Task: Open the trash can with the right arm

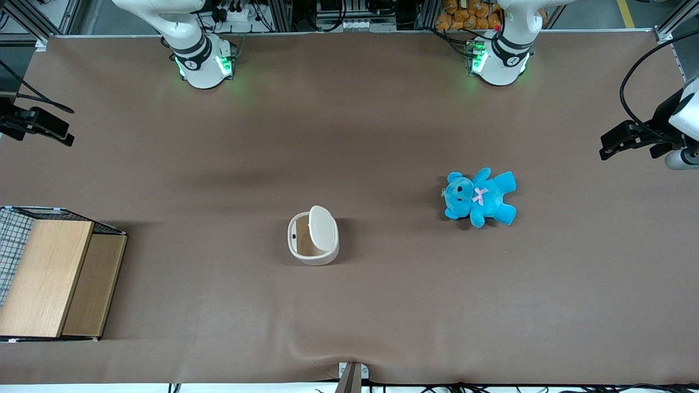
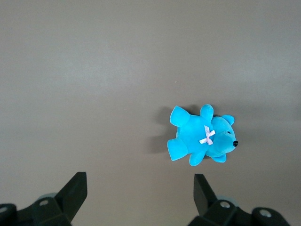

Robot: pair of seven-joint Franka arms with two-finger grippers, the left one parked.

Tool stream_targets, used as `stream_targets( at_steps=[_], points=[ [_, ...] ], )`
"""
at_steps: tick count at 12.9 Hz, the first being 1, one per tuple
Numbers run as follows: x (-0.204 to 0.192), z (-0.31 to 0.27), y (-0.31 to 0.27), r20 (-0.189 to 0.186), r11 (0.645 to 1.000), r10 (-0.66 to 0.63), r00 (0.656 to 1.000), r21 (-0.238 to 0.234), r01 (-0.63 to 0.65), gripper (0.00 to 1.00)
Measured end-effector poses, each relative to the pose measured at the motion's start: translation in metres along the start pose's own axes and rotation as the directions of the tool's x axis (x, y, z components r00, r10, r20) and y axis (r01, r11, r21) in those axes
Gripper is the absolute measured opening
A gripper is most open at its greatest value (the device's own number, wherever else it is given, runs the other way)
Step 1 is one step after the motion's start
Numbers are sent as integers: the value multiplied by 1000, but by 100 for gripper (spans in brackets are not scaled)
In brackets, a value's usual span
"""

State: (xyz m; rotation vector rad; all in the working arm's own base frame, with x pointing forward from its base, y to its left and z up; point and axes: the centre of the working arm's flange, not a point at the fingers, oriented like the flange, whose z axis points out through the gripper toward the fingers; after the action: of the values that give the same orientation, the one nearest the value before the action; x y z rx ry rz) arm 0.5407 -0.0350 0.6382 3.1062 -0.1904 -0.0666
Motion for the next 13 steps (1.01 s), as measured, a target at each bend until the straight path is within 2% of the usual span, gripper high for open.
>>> stream_targets(
  at_steps=[13],
  points=[
    [0, 0, -1, 0, 1000, -17, 1000, 8, 17, 100]
  ],
)
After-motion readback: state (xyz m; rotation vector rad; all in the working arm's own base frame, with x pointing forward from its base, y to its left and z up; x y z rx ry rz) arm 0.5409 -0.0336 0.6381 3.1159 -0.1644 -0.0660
